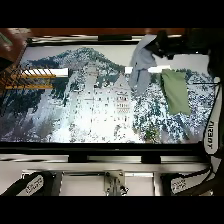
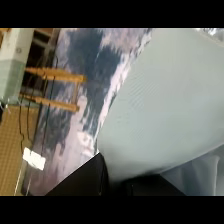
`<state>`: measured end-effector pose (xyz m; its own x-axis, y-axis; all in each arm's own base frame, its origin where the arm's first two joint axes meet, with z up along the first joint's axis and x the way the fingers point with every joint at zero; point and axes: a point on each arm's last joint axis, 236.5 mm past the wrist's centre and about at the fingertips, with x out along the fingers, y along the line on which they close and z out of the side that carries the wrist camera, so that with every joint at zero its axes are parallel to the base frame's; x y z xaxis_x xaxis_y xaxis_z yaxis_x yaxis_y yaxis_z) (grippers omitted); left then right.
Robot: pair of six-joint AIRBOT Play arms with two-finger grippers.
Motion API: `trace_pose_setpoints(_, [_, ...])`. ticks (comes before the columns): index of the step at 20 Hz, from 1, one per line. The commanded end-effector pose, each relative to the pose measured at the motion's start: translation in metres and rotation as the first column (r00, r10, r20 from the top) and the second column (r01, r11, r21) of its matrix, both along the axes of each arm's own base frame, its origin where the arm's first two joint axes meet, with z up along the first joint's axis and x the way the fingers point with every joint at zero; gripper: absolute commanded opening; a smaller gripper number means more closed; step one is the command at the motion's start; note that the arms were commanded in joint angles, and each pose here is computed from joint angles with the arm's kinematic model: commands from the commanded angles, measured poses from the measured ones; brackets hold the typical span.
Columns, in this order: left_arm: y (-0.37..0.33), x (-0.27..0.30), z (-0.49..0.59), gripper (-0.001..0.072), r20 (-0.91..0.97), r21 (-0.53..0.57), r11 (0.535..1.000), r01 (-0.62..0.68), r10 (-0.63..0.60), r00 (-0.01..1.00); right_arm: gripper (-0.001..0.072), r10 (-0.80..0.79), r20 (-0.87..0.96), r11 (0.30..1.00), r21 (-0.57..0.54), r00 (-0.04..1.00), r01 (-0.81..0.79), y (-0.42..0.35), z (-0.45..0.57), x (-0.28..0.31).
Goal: Fold the shirts.
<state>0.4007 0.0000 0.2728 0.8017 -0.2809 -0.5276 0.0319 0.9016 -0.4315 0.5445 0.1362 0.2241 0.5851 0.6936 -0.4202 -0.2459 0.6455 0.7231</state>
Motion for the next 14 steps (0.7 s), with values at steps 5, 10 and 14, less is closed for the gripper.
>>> trace_pose_setpoints(5, [-0.011, 0.000, -0.001, 0.0034, -0.001, 0.003, 1.000, 0.031, -0.031, 1.000, 0.0060, -0.343, 0.200, 0.939, 0.052, 0.918, 0.340, -0.122, 0.041, 0.061])
trace_pose_setpoints(10, [-0.030, -0.001, -0.001, 0.0034, 0.002, 0.012, 0.997, 0.082, -0.082, 0.997, 0.0061, -0.537, 0.338, 0.841, 0.142, 0.773, 0.522, -0.171, 0.064, 0.098])
trace_pose_setpoints(14, [-0.044, -0.002, -0.002, 0.0034, 0.002, 0.016, 0.992, 0.123, -0.123, 0.992, 0.0060, -0.649, 0.427, 0.748, 0.209, 0.629, 0.630, -0.200, 0.072, 0.121])
